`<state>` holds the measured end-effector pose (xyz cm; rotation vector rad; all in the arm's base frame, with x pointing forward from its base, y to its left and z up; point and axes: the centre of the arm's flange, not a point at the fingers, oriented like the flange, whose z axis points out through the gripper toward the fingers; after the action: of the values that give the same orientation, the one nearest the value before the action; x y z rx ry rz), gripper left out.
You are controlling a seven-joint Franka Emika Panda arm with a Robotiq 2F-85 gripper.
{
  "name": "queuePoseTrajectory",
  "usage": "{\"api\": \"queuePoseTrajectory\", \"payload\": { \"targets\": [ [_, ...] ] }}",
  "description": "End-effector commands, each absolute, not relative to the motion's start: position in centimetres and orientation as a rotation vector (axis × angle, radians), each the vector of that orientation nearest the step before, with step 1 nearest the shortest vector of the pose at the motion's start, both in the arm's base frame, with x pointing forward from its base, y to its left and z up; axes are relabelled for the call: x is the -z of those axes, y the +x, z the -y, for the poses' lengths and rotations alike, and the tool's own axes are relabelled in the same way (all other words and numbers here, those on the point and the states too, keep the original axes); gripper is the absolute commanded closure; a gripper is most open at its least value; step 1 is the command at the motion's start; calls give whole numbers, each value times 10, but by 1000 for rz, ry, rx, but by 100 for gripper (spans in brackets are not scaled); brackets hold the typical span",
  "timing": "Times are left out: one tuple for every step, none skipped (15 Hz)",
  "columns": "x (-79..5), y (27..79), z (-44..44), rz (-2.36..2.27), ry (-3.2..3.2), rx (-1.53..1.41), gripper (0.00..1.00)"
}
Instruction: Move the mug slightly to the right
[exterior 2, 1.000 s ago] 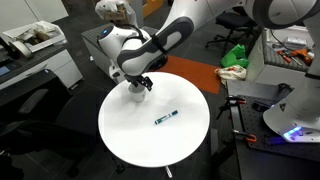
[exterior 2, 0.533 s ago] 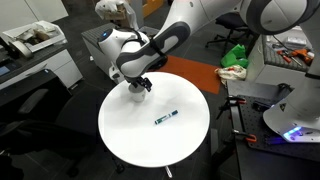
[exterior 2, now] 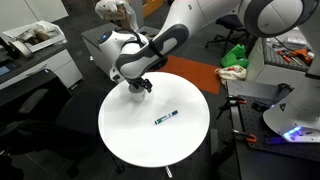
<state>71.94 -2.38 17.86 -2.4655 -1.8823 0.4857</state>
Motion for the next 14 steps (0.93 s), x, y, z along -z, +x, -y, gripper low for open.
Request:
{"api": "queuePoseTrajectory", "payload": {
  "targets": [
    [-183,727,20,1880,-2455,-515,10],
    [-182,727,20,1884,-2453,-517,9],
    [-182,728,20,1886,-2451,-517,11],
    [-181,728,20,1887,-2449,-517,15],
    [-181,729,20,1889,-2448,-519,16],
    [-181,729,20,1889,-2447,-519,19],
    [-180,730,20,1888,-2446,-518,20],
    [-180,731,20,1888,-2445,-519,26],
    [-179,732,20,1886,-2445,-524,28],
    [-178,733,20,1884,-2444,-527,33],
    [-177,733,21,1881,-2443,-529,39],
    [-177,734,21,1879,-2444,-533,39],
    [-176,735,21,1878,-2443,-535,38],
    [-176,736,21,1876,-2443,-538,42]
  ]
}}
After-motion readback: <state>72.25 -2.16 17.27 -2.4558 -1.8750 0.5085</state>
